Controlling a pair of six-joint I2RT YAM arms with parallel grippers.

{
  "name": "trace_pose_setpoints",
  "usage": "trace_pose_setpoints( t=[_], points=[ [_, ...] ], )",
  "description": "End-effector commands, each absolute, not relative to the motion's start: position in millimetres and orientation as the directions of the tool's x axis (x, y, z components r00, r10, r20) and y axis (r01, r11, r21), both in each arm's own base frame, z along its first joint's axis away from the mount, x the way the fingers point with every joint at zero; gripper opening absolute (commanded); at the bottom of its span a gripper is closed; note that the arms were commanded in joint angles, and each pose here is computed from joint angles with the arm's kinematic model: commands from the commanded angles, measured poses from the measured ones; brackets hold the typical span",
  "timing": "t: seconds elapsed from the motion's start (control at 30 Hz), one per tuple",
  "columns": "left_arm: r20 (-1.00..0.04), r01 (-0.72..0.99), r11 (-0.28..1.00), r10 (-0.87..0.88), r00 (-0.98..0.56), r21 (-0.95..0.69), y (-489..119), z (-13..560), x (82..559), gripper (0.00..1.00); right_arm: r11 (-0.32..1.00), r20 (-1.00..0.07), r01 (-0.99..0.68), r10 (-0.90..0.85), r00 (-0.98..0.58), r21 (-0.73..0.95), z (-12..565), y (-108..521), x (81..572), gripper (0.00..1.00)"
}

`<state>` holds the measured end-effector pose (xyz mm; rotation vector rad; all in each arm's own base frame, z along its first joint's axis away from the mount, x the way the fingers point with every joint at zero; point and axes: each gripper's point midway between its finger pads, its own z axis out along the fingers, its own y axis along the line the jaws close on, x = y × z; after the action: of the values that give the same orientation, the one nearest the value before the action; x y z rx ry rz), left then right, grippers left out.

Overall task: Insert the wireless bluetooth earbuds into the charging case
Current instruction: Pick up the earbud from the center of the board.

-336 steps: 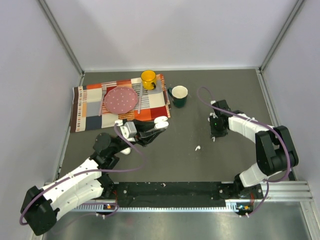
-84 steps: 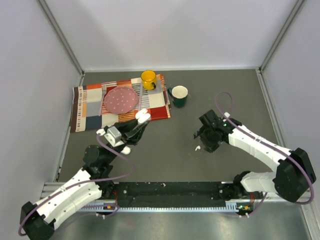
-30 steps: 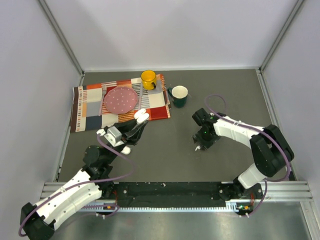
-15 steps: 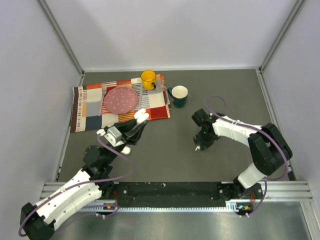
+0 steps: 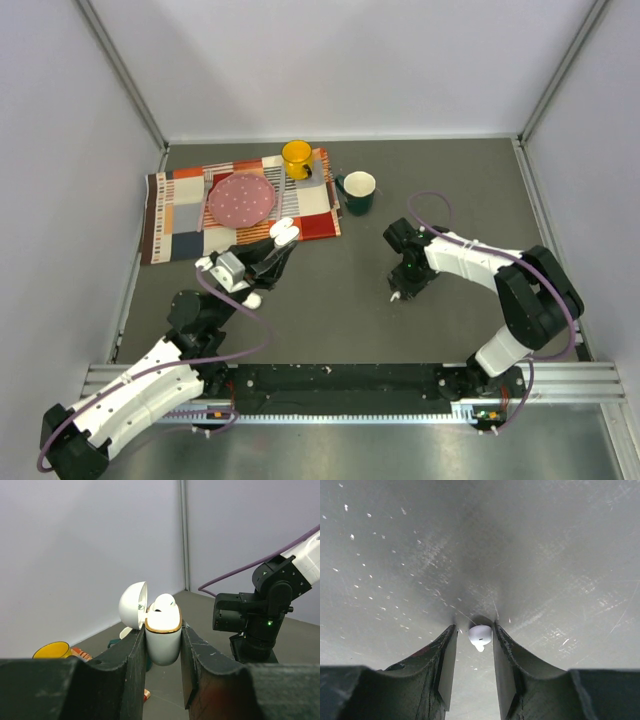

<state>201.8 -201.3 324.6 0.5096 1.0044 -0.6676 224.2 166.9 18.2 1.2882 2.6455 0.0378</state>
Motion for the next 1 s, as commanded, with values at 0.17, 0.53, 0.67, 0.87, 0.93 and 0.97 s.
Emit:
trace_pose_setpoints(
  t=[0.17,0.53,0.67,0.87,0.93,0.97],
  points=[
    [-0.874,0.708,0.701,-0.29,0.389,0.083,-199,331,201,0.0,0.61,-0.181,0.786,0.788,-0.588,0.103,15,163,227,0.27],
    [-0.876,0.705,0.704,-0.286,0.387,0.082,-199,330,202,0.0,0.628,-0.182,0.771,0.774,-0.606,0.104,15,164,228,0.21],
    [-0.878,0.707,0.702,-0.282,0.386,0.085,-200,329,203,0.0,0.644,-0.187,0.758,0.761,-0.621,0.107,17,164,228,0.19],
    [-0.877,0.711,0.698,-0.288,0.384,0.082,-201,330,202,0.0,0.688,-0.204,0.713,0.724,-0.659,0.134,20,165,233,0.07],
    [-0.877,0.711,0.698,-0.288,0.384,0.082,-201,330,202,0.0,0.714,-0.22,0.679,0.699,-0.68,0.171,25,168,239,0.0],
    [-0.876,0.711,0.698,-0.289,0.385,0.082,-200,331,202,0.0,0.721,-0.226,0.668,0.692,-0.686,0.181,28,169,241,0.0]
  ],
)
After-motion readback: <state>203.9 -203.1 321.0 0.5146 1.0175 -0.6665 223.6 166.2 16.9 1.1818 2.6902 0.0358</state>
